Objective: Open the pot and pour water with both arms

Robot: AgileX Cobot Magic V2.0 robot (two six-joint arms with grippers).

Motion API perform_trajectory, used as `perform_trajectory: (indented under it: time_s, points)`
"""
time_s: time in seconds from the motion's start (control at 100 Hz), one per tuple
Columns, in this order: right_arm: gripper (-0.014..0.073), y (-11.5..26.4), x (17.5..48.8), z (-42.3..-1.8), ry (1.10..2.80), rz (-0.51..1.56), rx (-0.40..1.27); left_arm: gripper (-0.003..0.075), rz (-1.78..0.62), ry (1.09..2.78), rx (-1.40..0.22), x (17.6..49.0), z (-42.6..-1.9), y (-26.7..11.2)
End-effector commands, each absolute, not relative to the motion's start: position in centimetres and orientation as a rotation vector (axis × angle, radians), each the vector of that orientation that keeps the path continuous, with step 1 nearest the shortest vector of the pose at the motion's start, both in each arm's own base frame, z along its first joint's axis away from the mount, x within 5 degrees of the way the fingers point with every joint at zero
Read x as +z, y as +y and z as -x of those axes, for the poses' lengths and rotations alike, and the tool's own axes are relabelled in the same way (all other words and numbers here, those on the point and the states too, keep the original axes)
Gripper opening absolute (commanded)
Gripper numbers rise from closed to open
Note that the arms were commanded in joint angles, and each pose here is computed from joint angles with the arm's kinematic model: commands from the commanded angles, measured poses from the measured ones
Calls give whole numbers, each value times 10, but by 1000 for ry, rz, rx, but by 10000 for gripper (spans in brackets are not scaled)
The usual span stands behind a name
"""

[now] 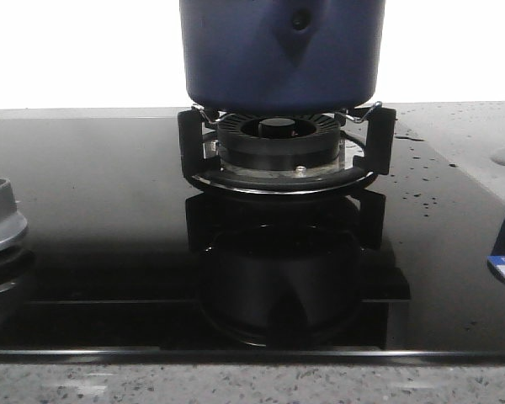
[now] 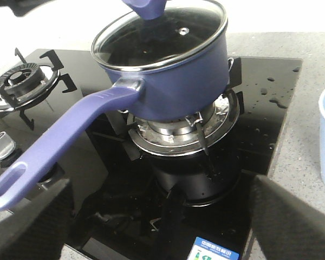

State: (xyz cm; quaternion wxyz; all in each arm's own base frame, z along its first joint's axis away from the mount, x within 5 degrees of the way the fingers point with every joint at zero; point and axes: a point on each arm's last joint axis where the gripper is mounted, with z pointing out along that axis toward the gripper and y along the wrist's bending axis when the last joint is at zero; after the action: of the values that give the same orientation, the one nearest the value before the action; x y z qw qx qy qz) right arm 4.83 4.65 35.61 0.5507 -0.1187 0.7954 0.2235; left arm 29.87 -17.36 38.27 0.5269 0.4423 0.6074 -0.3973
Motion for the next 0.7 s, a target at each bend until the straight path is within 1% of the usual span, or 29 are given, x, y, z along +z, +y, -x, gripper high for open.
perform_trajectory:
  time_s: [0.0,0.07,0.34,0.69]
  points:
    - [566,45,371,-52,1801,249,518,529,-1046,1363,-1001,404,-291,-177]
    - [566,45,371,-52,1799,247,517,553,-1050,1370,-1009,401,-292,-180]
    - [566,44,372,-53,1786,237,510,553,-1053,1391,-954,387,-301,-197]
    - [566,44,372,-53,1786,237,510,552,-936,1445,-1030,370,-320,-203]
